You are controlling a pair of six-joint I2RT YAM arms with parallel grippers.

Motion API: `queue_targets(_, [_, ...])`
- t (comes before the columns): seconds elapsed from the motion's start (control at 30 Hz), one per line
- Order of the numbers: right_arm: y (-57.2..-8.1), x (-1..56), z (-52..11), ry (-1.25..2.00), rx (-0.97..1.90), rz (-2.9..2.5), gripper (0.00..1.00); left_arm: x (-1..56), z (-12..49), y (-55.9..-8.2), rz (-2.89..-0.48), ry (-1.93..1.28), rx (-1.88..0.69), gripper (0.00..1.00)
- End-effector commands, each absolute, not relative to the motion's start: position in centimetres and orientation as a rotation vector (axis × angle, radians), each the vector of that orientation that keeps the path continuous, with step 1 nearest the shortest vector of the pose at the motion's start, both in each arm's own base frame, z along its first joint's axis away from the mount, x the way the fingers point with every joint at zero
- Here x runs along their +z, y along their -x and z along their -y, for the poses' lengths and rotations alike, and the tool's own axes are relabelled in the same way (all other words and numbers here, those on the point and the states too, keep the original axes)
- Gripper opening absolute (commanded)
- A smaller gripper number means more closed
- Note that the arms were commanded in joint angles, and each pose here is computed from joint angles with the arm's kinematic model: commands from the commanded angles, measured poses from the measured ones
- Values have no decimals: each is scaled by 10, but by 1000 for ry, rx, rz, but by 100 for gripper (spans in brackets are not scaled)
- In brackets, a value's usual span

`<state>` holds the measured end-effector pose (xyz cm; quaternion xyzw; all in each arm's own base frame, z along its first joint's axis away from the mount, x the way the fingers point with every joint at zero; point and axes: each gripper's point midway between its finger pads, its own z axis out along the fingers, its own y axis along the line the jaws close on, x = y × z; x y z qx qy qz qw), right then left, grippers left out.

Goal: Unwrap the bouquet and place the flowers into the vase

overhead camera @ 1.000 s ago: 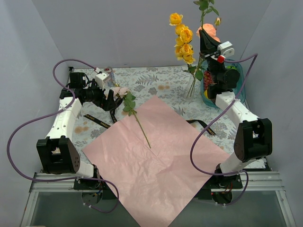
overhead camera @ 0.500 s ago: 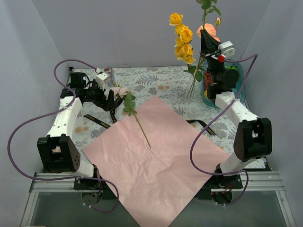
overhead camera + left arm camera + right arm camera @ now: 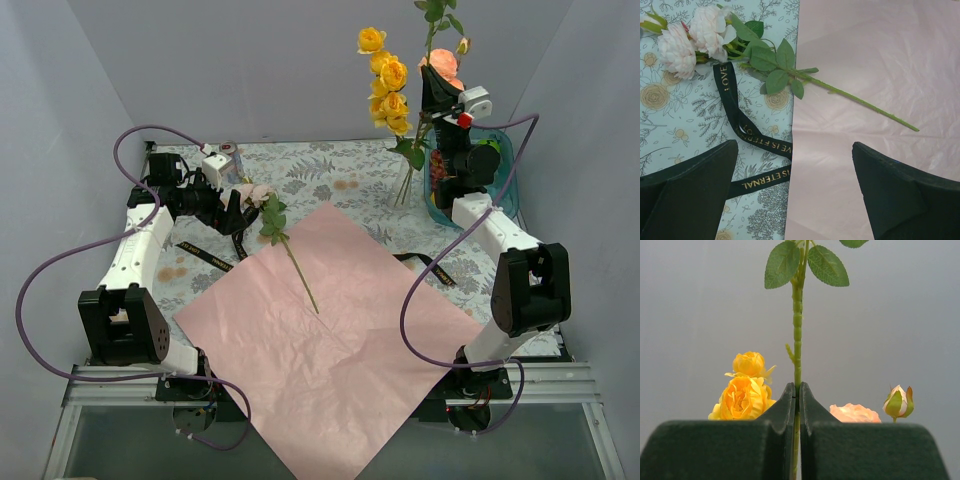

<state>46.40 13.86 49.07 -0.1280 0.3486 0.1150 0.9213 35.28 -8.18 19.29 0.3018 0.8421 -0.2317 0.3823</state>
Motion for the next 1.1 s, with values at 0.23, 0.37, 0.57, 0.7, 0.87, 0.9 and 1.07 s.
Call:
queue_targets(0.23, [-334,593,-110,195,213,-66,1,197,83,-354,-2121,-789,-595,98])
queue_targets(0.37, [-324,602,-110,205,203,-32,1,196,83,-355,-2120,-788,-599,98])
queue_targets(0.57, [-322,606,-109,203,206,-22,1,195,83,-355,-2122,-789,-602,98])
queue_targets(0.7, [-321,608,-111,208,210,-10,1,195,83,-357,-2124,-788,-599,98])
queue_targets(0.87, [-328,604,-111,207,210,-24,1,195,83,-358,-2127,-788,-601,98])
queue_targets(0.9, [-330,601,-112,208,209,-32,1,195,83,-359,-2125,-792,-596,98])
queue_targets(1.07, [-339,592,-114,225,212,-58,1,195,82,-361,-2131,-789,-594,98])
